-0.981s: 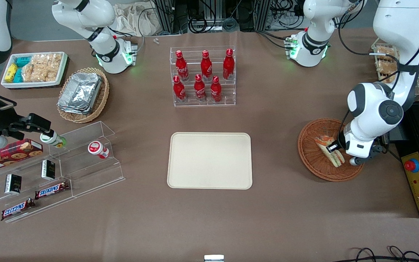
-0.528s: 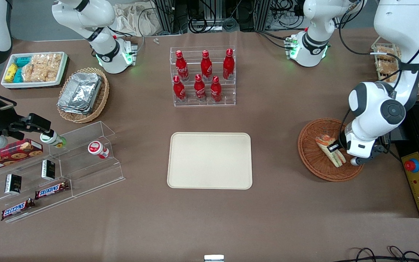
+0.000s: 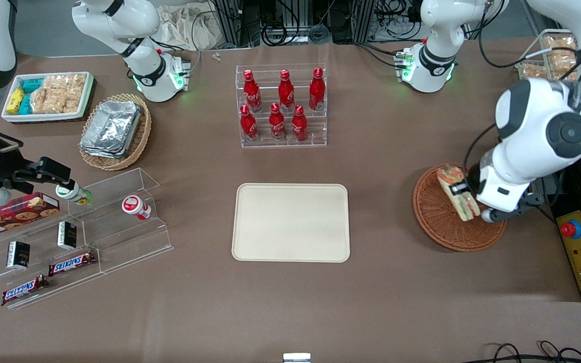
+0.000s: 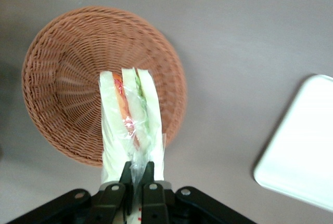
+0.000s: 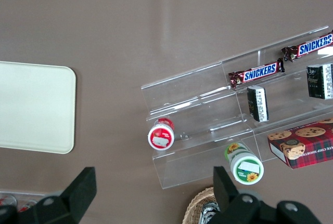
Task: Place sandwich from basket to tray
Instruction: 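Lift the sandwich out of the basket and carry it toward the tray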
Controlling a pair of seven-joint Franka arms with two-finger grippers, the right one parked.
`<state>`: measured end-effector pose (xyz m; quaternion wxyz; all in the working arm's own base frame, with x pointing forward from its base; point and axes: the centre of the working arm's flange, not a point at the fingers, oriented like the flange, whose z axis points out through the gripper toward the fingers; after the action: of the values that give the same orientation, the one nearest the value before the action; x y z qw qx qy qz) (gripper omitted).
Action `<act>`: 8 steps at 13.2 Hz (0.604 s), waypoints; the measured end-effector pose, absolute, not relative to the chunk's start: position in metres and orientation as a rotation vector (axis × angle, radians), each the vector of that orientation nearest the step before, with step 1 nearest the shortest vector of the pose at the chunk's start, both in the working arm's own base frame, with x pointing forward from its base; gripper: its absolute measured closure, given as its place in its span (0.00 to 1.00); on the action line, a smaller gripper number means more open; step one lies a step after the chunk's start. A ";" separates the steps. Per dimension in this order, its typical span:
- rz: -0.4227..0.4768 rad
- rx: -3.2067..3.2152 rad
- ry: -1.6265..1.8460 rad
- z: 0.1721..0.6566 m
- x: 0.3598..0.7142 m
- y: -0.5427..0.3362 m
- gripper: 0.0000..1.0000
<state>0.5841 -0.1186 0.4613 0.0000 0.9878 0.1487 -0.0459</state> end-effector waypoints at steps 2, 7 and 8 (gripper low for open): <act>-0.117 3.100 0.300 0.494 0.579 -0.171 0.90; -0.164 3.014 -0.123 0.458 0.560 -0.319 0.90; -0.155 2.998 -0.147 0.441 0.562 -0.337 0.90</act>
<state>0.5620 -0.3365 0.4409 0.0680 0.9952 -0.0489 -0.0513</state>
